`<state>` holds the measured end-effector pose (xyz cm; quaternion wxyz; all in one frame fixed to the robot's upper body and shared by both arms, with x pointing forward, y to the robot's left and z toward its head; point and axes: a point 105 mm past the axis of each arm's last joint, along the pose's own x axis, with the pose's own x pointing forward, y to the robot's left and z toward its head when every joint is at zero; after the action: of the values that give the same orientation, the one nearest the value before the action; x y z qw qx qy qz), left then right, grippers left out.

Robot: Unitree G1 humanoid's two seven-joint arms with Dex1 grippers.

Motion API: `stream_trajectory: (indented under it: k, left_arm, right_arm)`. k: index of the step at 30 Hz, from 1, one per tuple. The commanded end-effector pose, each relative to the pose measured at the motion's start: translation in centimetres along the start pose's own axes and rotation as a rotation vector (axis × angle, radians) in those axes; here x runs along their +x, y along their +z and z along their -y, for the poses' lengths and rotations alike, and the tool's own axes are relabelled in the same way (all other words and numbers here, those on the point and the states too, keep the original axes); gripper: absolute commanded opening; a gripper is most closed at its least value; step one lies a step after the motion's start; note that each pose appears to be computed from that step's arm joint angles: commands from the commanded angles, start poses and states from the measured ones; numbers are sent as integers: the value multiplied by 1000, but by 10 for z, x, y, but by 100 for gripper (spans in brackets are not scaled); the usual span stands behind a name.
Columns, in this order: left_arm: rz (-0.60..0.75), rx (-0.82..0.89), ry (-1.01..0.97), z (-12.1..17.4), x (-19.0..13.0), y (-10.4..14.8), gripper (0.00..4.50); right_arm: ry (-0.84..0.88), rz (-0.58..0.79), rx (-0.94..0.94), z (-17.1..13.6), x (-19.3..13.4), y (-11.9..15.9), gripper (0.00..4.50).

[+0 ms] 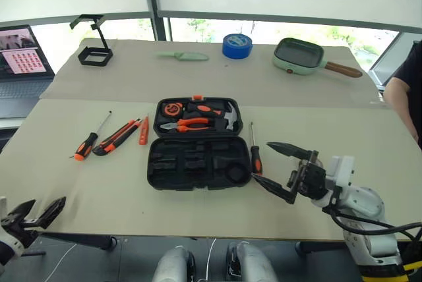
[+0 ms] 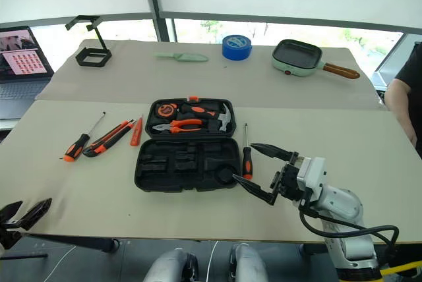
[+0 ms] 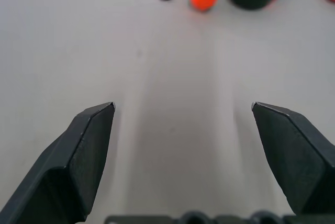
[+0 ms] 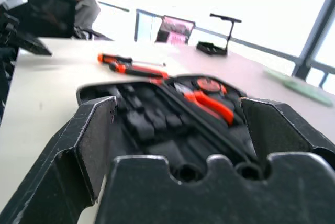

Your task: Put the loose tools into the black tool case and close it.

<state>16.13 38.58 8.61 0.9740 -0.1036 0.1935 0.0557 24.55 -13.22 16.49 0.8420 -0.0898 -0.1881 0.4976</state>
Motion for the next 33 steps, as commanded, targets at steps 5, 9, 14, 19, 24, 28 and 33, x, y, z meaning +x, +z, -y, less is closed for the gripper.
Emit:
stream_trajectory:
  k: [5,9,14,19,24,28,33]
  left_arm:
    - [-89,-80,31,3,22,38,450]
    - [-100,-26,-13,24,53,75,450]
    - [-139,7,26,26,96,99,450]
    - [-161,31,30,31,127,106,450]
    - [-195,38,29,30,147,100,424]
    - [-169,-4,-12,36,154,100,322]
    - [-33,-70,-60,30,151,113,143]
  right_arm:
    - [3,42,-34,0,10,13,440]
    - [13,29,-37,-3,10,8,440]
    - [-2,16,-52,0,9,4,440]
    - [-17,6,-62,0,6,3,440]
    - [-40,-8,-68,-2,2,3,447]
    - [-54,-23,-72,-4,-1,4,450]
    - [-66,-36,-76,-4,-5,6,450]
